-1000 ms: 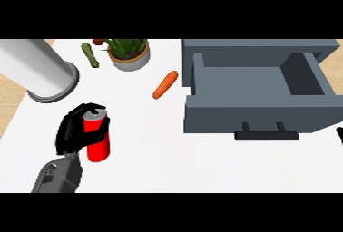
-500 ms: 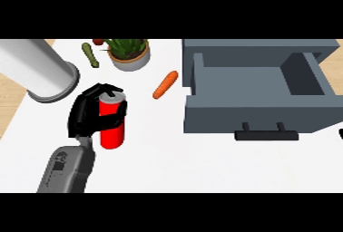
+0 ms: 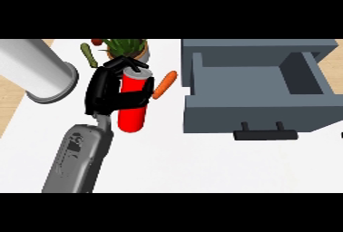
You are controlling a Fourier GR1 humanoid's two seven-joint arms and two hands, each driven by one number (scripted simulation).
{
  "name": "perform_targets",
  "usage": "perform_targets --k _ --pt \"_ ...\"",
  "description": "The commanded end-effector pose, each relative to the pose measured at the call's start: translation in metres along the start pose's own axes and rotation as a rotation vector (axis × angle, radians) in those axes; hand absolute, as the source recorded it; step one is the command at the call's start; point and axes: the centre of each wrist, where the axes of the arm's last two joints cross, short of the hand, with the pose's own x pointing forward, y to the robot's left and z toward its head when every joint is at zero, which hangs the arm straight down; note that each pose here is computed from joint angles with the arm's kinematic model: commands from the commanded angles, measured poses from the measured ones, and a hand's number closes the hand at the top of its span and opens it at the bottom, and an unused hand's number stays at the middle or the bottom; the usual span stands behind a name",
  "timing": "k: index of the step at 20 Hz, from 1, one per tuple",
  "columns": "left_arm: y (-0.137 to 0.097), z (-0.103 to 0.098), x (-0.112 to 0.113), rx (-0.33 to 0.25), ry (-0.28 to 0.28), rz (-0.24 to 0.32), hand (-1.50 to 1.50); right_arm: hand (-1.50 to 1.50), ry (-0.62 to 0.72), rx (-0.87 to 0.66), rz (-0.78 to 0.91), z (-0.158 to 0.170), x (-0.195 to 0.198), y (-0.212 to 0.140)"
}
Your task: Pick up the can, place it into the drawer and close the drawer
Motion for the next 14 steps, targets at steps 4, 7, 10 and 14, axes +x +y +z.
perform_targets --k 4,7,10,14 --pt "-0.044 -0.024 0.045 -0.041 -0.008 -0.041 1.5 -1.5 0.005 -0.007 -0.001 0.012 0.016 0.002" --pt "-0.063 -0.045 0.055 -0.064 -0.044 -0.062 1.5 -1.5 -0.027 0.0 0.016 -0.006 0.005 0.003" --pt "-0.09 -0.059 0.094 -0.084 -0.069 -0.068 1.5 -1.5 0.011 0.003 0.016 -0.009 0.012 -0.001" --pt "-0.116 -0.077 0.119 -0.064 -0.057 -0.057 1.5 -1.5 -0.008 0.003 0.008 -0.002 -0.012 -0.01"
